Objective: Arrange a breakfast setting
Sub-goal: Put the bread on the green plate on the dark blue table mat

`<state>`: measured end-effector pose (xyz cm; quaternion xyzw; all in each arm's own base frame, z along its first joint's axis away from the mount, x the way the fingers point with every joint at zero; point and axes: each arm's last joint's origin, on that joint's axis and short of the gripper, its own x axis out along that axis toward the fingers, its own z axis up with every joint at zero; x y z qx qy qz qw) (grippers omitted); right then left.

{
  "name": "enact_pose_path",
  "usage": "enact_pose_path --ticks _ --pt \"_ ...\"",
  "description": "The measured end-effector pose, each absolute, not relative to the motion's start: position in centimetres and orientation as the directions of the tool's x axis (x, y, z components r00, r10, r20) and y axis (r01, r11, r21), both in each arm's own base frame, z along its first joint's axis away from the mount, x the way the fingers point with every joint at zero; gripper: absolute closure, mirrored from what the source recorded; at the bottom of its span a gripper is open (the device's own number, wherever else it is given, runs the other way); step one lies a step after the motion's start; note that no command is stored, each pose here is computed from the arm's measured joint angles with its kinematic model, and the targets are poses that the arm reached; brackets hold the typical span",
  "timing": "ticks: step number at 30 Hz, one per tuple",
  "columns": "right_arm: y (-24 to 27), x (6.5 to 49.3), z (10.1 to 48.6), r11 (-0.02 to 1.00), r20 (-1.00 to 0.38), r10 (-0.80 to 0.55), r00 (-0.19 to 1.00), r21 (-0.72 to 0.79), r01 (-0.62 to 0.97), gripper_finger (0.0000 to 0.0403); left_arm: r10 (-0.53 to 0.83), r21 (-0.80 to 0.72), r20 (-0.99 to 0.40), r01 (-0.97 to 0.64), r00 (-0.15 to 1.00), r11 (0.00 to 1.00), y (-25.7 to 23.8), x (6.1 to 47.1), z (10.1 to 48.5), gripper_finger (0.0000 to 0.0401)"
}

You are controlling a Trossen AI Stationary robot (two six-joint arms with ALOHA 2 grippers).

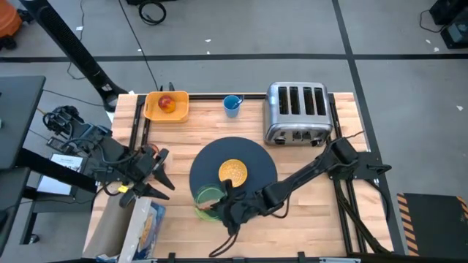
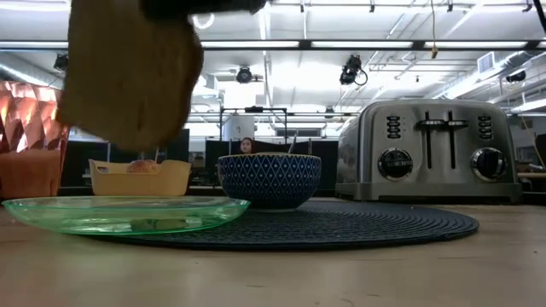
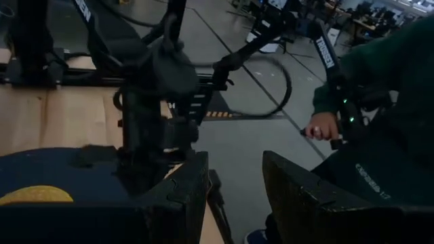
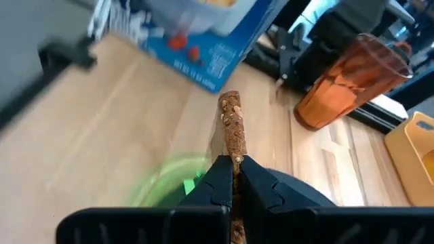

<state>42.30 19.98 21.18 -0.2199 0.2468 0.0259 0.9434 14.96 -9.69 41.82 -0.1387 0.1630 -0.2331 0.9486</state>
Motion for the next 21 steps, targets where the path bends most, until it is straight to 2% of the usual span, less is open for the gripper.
enact_pose_path --ticks 11,21 --pt "20.4 43.4 16.5 0.723 -0.476 -0.184 0.860 -0.658 -0.210 0.0390 -0.480 -0.344 -0.282 0.380 0.831 0.859 -9.8 15.2 41.4 0.0255" --pt "20.4 43.4 16.3 0.681 -0.496 -0.171 0.852 -0.684 -0.261 0.0390 -0.452 -0.328 -0.333 0.347 0.828 0.878 -10.6 16.6 40.5 0.0255"
